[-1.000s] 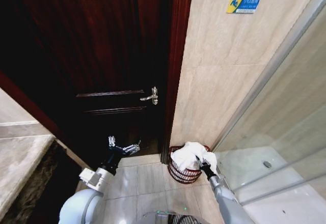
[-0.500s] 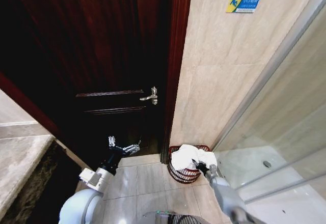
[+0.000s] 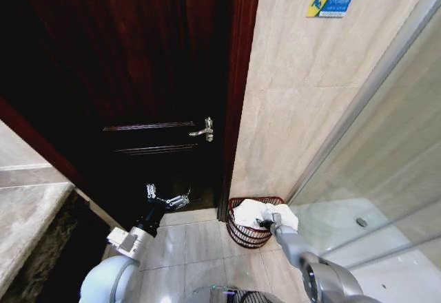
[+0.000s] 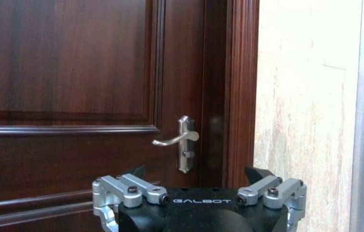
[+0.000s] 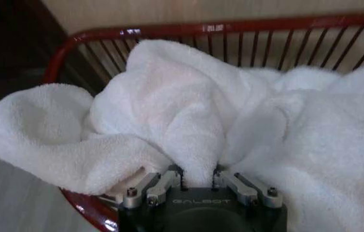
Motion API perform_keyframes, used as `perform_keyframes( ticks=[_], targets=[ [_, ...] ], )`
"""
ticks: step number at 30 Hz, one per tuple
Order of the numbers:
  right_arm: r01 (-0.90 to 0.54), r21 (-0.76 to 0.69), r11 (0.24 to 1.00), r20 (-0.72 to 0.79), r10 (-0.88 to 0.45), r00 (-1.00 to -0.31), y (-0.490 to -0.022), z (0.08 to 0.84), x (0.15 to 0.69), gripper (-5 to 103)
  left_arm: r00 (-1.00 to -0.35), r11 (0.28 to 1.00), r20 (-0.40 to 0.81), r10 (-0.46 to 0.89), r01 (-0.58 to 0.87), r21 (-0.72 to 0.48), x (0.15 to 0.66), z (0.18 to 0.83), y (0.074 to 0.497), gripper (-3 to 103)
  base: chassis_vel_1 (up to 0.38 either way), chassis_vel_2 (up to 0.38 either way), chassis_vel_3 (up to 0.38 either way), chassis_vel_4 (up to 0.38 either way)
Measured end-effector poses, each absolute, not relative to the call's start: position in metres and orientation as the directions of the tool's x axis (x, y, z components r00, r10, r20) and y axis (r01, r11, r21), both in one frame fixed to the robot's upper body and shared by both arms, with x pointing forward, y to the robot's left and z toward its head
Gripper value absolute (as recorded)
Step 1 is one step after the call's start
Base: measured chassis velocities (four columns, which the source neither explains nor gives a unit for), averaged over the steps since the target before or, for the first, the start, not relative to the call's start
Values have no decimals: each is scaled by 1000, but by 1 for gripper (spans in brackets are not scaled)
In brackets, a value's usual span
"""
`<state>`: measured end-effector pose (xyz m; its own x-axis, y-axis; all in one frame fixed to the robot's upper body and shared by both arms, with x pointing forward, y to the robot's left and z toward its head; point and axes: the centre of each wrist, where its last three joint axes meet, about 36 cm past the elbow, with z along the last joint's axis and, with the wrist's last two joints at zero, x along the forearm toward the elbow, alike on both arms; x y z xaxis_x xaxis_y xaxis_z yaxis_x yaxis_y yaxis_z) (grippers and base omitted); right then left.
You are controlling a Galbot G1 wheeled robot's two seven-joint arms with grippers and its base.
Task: Discard the used towel into the hamper.
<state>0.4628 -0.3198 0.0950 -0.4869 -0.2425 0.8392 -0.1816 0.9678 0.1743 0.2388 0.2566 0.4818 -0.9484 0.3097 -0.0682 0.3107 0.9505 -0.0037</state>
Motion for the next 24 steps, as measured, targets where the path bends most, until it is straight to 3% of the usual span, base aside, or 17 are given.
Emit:
perform_keyframes(
  ticks=[2, 6, 8, 9, 11, 12, 19, 22, 24],
  targets=[
    [-162, 190, 968, 849, -245, -469, -319, 92, 458, 20, -948, 951, -68, 310, 311, -4, 239, 482, 257, 100, 0, 0, 0, 0],
    [-168, 208, 963, 810, -266, -523, -328, 103, 465, 20, -948, 950, -68, 310, 311, -4, 239, 482, 257, 100, 0, 0, 0, 0],
    [-202, 216, 955, 727, -295, -620, -340, 119, 470, 30, -948, 951, -68, 310, 311, -4, 239, 482, 257, 100, 0, 0, 0, 0],
    [-202, 216, 955, 727, -295, -620, -340, 119, 470, 30, -948, 951, -68, 310, 311, -4, 239, 482, 257, 100, 0, 0, 0, 0],
    [-293, 202, 934, 619, -354, -701, -357, 131, 464, 41, -948, 950, -68, 310, 311, -4, 239, 482, 257, 100, 0, 0, 0, 0],
    [-327, 184, 927, 584, -371, -722, -365, 137, 458, 41, -948, 951, -68, 309, 310, -4, 239, 482, 257, 100, 0, 0, 0, 0],
    [-380, 80, 921, 476, -370, -797, -377, 171, 391, 63, -948, 951, -68, 310, 311, -4, 239, 482, 257, 100, 0, 0, 0, 0],
    [-286, 86, 954, 437, -294, -850, -376, 179, 323, 80, -948, 950, -68, 310, 311, -4, 239, 482, 257, 100, 0, 0, 0, 0],
    [-233, 105, 967, 432, -256, -865, -374, 178, 304, 84, -948, 950, -68, 310, 311, -4, 239, 482, 257, 100, 0, 0, 0, 0]
  ],
)
